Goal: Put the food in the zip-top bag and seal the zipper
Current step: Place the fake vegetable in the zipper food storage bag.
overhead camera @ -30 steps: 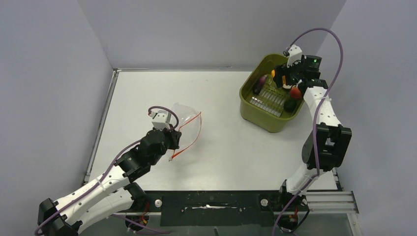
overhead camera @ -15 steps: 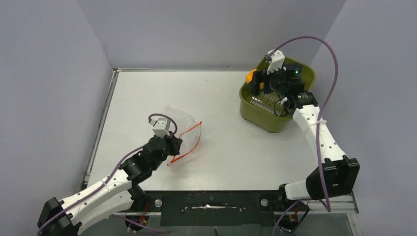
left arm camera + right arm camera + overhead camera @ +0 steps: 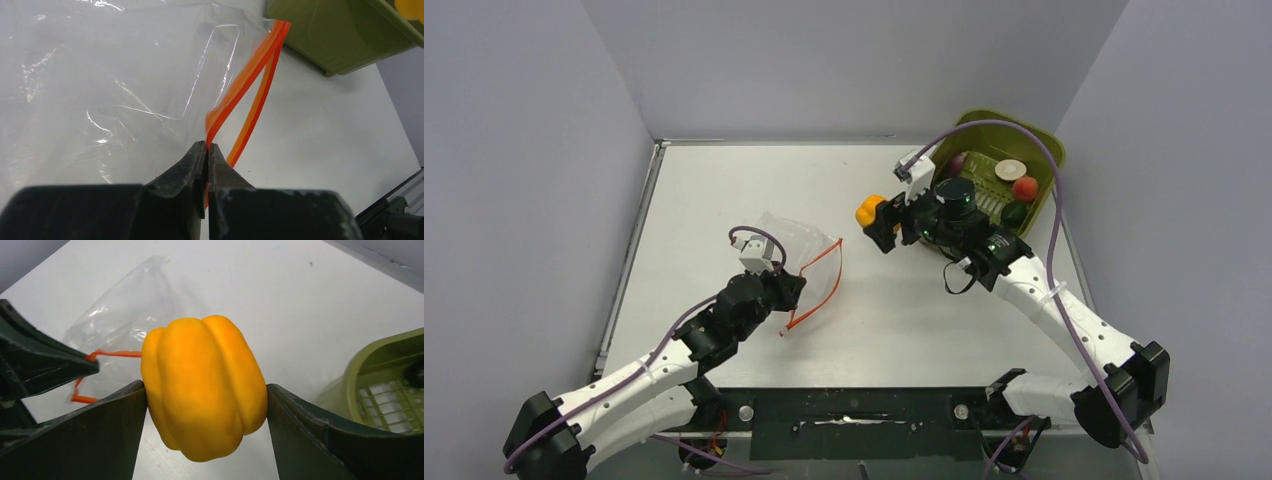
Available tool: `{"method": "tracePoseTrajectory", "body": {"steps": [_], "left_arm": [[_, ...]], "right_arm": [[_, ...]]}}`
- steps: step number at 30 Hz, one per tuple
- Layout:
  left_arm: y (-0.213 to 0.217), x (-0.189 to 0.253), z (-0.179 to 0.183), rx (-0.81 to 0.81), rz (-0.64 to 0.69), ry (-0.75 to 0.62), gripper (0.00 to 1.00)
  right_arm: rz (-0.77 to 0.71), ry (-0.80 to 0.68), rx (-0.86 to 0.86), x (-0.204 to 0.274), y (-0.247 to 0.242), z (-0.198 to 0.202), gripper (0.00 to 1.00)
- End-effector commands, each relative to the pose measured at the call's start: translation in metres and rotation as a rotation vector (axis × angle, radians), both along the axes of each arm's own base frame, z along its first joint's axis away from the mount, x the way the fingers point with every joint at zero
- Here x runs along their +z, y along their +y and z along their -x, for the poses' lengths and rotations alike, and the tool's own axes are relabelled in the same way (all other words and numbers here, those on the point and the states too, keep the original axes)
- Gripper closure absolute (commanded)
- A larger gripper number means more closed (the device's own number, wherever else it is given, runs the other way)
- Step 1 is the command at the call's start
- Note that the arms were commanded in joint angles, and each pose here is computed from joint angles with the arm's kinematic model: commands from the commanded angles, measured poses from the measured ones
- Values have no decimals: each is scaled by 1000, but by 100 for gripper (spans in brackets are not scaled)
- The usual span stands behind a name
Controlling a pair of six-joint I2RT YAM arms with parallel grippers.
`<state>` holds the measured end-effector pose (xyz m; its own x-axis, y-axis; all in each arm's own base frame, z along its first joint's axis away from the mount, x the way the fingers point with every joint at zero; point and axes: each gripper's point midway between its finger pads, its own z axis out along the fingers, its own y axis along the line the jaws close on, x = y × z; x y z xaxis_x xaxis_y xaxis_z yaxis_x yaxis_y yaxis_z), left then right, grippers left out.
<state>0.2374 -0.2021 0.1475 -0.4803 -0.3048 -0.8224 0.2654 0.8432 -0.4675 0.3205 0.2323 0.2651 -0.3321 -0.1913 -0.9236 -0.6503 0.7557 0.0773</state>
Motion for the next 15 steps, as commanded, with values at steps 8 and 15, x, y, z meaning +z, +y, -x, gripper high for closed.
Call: {"method": "tracePoseTrajectory", "body": {"steps": [8,15], "left_arm": [[-16,31,-4,-15,180,-44,100],[-24,32,-2,-53,187,-31,100]], "right_arm": [[-252,125,143,-7,48,60,51],[-310,363,151,-36,70,82,52]]}}
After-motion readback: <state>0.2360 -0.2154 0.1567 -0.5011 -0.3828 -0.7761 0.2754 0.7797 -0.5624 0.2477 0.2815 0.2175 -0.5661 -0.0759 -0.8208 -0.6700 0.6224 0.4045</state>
